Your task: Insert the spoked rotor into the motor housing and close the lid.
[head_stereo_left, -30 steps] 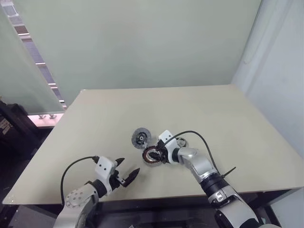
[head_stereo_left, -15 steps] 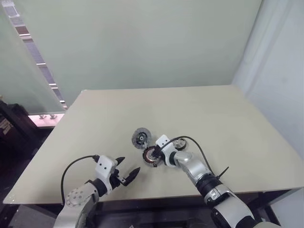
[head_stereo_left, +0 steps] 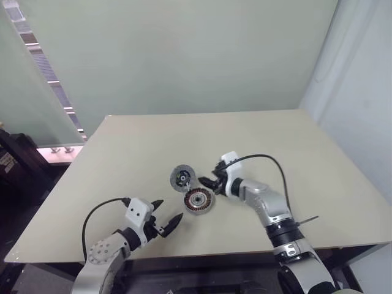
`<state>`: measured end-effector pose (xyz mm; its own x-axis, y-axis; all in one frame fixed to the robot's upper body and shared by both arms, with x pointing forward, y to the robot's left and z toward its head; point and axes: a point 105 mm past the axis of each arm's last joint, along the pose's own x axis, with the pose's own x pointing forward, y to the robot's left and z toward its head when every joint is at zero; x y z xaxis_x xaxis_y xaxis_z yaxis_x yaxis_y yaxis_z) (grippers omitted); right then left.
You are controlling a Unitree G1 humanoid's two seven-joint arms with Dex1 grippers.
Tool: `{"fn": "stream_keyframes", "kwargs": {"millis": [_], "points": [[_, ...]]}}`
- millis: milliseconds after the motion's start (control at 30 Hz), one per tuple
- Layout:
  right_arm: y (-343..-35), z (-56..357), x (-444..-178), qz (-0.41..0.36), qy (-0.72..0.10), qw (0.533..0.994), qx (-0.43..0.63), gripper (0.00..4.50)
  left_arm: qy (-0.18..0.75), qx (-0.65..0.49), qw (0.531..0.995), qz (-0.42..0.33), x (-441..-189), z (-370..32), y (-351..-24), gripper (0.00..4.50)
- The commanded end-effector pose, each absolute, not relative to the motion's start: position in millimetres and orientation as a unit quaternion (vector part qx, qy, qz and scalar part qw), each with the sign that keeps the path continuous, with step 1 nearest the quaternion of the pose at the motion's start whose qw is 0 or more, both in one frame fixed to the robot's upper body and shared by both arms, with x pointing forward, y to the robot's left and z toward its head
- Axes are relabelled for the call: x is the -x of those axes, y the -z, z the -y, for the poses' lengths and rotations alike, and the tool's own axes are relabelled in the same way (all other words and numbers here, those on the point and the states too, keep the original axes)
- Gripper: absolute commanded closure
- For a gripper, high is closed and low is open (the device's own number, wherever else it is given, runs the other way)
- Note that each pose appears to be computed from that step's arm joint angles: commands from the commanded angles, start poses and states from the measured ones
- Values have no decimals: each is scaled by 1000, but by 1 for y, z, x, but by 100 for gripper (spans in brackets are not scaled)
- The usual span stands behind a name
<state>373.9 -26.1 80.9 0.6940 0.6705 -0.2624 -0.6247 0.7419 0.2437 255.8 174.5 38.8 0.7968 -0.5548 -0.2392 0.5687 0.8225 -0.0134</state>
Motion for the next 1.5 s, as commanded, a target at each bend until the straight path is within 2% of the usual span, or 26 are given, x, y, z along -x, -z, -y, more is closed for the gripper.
{"fn": "stream_keyframes", "kwargs": {"millis": [33,167,333,600,967,1067,1367,1400,1500], "points": [[-95,68,-384,-161,-283,939,-114,2,307,-33,946,-94,-260,-169,-49,0],[-80,107,-384,-201,-208,940,-181,2,311,-30,945,-95,-261,-167,-47,0],[-56,122,-375,-261,-163,913,-266,2,321,-26,942,-94,-262,-162,-46,0],[-33,102,-367,-317,-162,869,-345,2,330,-25,939,-94,-263,-159,-46,0],[-26,80,-376,-324,-160,844,-397,2,328,-28,939,-96,-261,-160,-46,0],[-26,80,-378,-320,-157,842,-405,65,327,-28,940,-97,-260,-160,-46,0],[-25,87,-376,-314,-148,839,-419,382,327,-26,940,-97,-260,-159,-46,0],[-25,88,-376,-313,-147,838,-422,407,327,-25,939,-98,-260,-159,-45,0],[-29,92,-375,-307,-147,832,-439,410,328,-25,939,-98,-260,-159,-45,0]]}}
